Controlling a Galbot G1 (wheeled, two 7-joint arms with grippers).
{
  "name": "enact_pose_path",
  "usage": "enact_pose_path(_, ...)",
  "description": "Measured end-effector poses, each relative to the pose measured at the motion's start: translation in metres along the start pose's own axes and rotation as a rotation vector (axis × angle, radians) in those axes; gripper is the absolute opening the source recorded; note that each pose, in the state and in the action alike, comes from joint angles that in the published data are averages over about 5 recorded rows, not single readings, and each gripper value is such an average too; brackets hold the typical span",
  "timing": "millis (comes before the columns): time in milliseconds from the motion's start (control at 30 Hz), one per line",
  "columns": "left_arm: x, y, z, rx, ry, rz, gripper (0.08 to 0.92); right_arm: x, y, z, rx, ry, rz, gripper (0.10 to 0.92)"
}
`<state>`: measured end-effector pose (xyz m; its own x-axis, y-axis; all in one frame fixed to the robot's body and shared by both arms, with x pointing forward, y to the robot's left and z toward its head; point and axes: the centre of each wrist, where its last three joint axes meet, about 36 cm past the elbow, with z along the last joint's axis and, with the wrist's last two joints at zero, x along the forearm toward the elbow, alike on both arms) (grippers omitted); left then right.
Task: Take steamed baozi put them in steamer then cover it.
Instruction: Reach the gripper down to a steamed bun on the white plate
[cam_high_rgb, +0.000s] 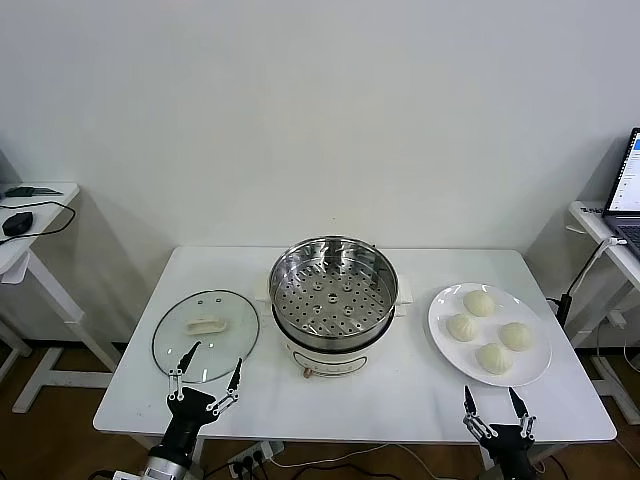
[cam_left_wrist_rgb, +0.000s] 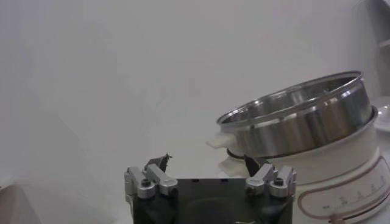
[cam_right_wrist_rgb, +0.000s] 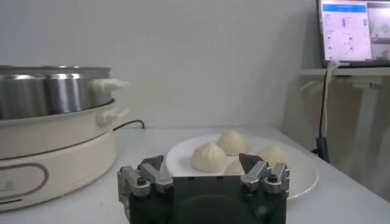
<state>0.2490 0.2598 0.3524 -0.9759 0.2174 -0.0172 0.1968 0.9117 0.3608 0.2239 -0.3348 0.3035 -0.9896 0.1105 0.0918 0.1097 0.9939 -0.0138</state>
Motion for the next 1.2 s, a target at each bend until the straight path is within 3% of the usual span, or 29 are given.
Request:
enact_pose_path(300,0.003,-0.001,-0.002,-0.001,-0.001,-0.003,0.823,-0.057,-0.018,-0.027,0.019,-0.025,0.083,0.823)
enact_pose_path(733,0.008,0.002,-0.016,0.004,0.000,-0.021,0.823,-0.217,-0.066,-0.092,0.038,-0.035,0.092,0.823)
enact_pose_path(967,0.009,0.004,-0.024,0.012,-0.004,-0.033,0.823,-0.297,-0.098,-0.124,0.110,0.013,-0.033,0.823)
enact_pose_path(1200,0.010,0.006,-0.029,0.013,-0.003,-0.041,0.823,-0.353,-0.131,-0.156,0.261,0.110,-0.306,0.823)
